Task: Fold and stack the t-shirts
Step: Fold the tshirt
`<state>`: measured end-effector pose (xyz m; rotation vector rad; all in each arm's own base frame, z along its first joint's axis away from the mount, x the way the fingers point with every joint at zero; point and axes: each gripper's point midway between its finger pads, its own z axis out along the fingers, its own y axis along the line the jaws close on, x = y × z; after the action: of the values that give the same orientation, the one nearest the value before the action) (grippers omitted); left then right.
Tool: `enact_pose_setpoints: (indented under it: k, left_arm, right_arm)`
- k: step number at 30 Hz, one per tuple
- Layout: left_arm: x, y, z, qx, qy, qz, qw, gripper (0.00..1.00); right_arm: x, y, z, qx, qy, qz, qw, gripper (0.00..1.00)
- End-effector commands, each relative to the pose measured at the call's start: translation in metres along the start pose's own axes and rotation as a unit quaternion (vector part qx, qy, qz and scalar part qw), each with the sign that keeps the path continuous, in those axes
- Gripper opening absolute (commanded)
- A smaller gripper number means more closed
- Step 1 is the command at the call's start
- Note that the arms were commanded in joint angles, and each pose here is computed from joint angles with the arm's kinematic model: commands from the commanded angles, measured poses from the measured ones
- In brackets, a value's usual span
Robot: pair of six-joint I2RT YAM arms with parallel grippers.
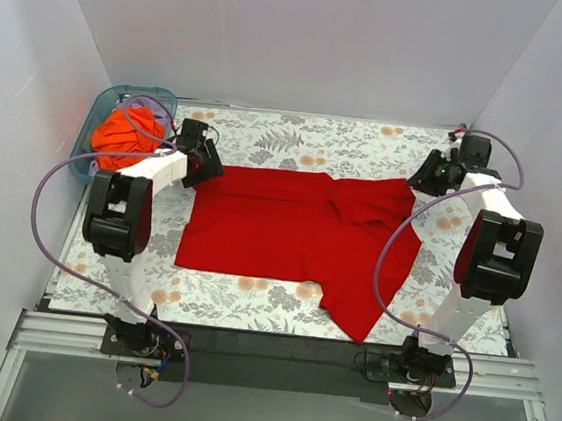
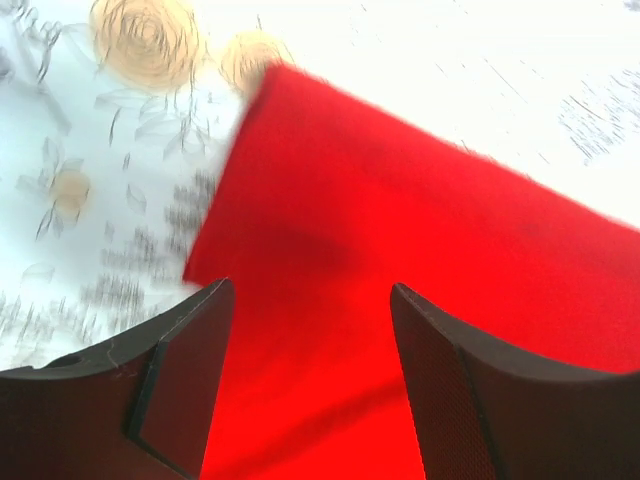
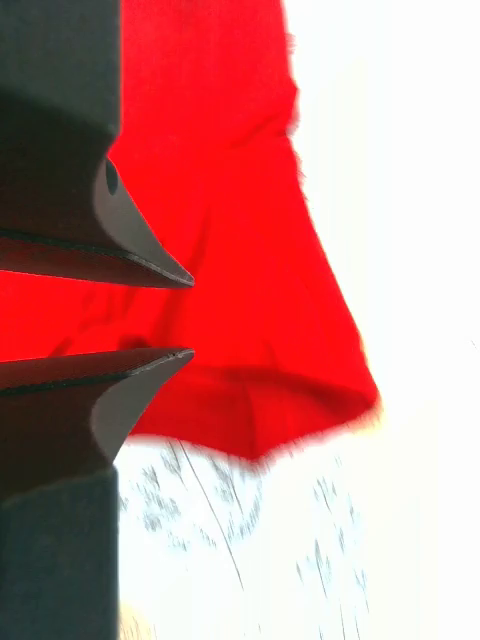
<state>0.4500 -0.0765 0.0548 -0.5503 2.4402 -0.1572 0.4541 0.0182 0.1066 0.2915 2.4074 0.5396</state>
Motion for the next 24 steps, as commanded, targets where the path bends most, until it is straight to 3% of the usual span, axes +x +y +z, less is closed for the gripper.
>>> enact_pose_setpoints:
  k: [1, 11, 24]
  left_arm:
    - [-0.004, 0.001, 0.016, -0.014, 0.009, 0.002, 1.0, 0.63]
    - [0.01, 0.017, 0.039, -0.042, 0.037, 0.005, 0.998, 0.61]
    - [0.029, 0.037, 0.045, -0.083, 0.062, 0.003, 0.995, 0.59]
  right_arm:
    - [-0.014, 0.003, 0.021, -0.042, -0.036, 0.018, 0.998, 0.36]
    - [-0.016, -0.019, 0.064, -0.089, -0.052, 0.048, 0.993, 0.36]
    - [-0.007, -0.102, 0.083, -0.034, -0.053, 0.134, 0.989, 0.35]
